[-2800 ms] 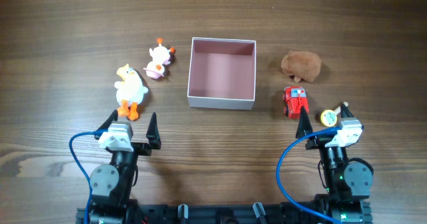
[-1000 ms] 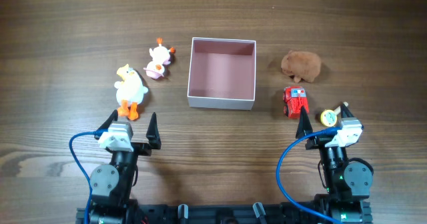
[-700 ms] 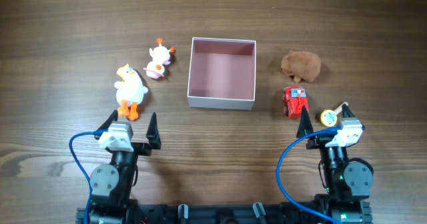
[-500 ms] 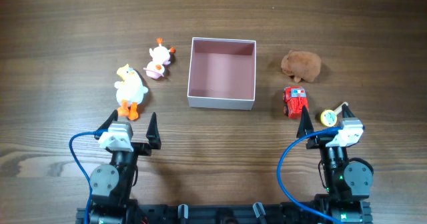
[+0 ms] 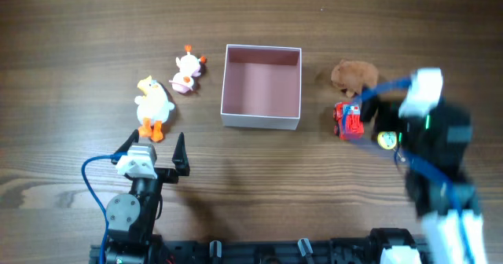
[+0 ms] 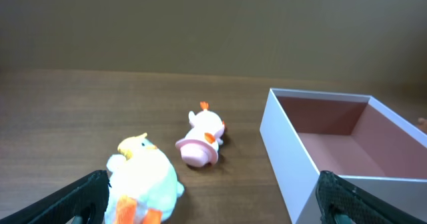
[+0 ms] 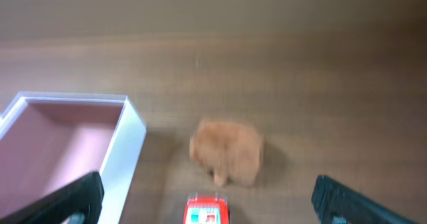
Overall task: Pack container
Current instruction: 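Move the right gripper to the brown plush hamster and grasp it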
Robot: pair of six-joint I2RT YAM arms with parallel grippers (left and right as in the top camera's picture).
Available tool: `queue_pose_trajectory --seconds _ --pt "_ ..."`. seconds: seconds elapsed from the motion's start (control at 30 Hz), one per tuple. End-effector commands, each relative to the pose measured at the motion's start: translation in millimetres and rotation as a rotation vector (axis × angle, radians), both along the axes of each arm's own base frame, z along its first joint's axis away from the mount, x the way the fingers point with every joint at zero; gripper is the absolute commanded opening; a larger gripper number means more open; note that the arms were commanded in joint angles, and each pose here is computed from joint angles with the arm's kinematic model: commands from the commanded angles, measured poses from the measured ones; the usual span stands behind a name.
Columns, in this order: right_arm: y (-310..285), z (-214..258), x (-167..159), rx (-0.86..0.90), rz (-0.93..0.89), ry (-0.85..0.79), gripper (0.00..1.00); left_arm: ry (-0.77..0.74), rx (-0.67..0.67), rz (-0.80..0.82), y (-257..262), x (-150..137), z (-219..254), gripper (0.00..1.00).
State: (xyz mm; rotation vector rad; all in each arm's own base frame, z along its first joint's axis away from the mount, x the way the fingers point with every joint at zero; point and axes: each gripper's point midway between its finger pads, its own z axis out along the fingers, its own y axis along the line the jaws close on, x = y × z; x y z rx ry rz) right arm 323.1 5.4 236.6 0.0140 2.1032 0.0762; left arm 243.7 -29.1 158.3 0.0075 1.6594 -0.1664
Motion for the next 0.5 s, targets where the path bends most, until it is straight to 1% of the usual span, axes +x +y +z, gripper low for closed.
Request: queue_pose_trajectory --seconds 0.0,0.1,0.2,0.3,0.37,0.47 --pt "1 18 44 0.006 0.014 0.141 1.00 -0.005 0.013 -0.016 -2 0 -1 1.00" --pt "0 8 74 0.011 0.014 0.288 1.00 -0.005 0.014 -0.016 -2 0 -1 1.00" --pt "6 -18 96 0.038 0.041 0.376 1.00 -0.005 0.014 -0.016 -2 0 -1 1.00" --pt "9 -51 105 0.051 0.052 0.451 1.00 -0.005 0.013 -0.016 -2 0 -1 1.00" --pt "3 -71 110 0.032 0.028 0.495 1.00 -0.005 0.014 -0.016 -2 0 -1 1.00" --pt "7 -94 108 0.052 0.038 0.562 1.00 -0.005 0.014 -0.016 -2 0 -1 1.00"
